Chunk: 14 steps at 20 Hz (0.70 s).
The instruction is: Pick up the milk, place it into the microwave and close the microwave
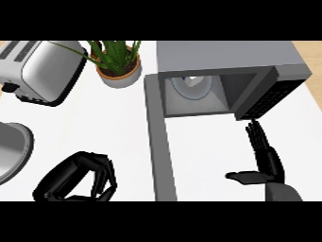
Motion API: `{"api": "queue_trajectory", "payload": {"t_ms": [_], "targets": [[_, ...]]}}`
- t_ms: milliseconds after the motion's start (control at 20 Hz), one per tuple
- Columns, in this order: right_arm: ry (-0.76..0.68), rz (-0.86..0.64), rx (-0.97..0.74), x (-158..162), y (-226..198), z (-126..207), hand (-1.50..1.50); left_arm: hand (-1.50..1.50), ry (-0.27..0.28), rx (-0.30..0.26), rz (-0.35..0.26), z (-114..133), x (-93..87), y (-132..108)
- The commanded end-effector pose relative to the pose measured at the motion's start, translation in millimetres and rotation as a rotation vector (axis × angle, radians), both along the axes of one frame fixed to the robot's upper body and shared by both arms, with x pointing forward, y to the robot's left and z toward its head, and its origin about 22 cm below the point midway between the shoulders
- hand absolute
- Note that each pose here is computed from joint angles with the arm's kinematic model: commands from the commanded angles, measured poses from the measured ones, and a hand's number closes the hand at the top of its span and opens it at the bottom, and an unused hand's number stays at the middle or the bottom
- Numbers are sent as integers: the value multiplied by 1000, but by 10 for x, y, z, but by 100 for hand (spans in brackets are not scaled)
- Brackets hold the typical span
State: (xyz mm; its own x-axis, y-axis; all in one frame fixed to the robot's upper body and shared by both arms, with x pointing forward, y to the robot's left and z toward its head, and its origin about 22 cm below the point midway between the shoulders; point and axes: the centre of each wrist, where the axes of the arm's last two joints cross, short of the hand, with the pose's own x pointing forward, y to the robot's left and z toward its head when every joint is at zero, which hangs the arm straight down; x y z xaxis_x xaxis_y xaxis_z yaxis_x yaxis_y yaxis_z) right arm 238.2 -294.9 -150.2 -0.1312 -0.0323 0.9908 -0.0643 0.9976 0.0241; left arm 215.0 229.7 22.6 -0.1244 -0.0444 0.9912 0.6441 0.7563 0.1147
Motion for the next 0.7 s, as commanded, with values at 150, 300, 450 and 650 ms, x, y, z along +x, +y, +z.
{"api": "queue_trajectory", "payload": {"t_ms": [150,300,450,650], "targets": [[-60,-42,27,-625,-444,106,-150,150,-30,75,-86,-170,319,-369],[-47,-5,33,-1003,-626,197,-150,150,-68,77,-90,-192,267,-649],[-100,22,25,-983,-836,515,-150,150,-97,74,-90,-375,251,-892],[-161,25,56,-1170,-715,770,-150,150,-85,52,-195,-557,140,-1137]]}}
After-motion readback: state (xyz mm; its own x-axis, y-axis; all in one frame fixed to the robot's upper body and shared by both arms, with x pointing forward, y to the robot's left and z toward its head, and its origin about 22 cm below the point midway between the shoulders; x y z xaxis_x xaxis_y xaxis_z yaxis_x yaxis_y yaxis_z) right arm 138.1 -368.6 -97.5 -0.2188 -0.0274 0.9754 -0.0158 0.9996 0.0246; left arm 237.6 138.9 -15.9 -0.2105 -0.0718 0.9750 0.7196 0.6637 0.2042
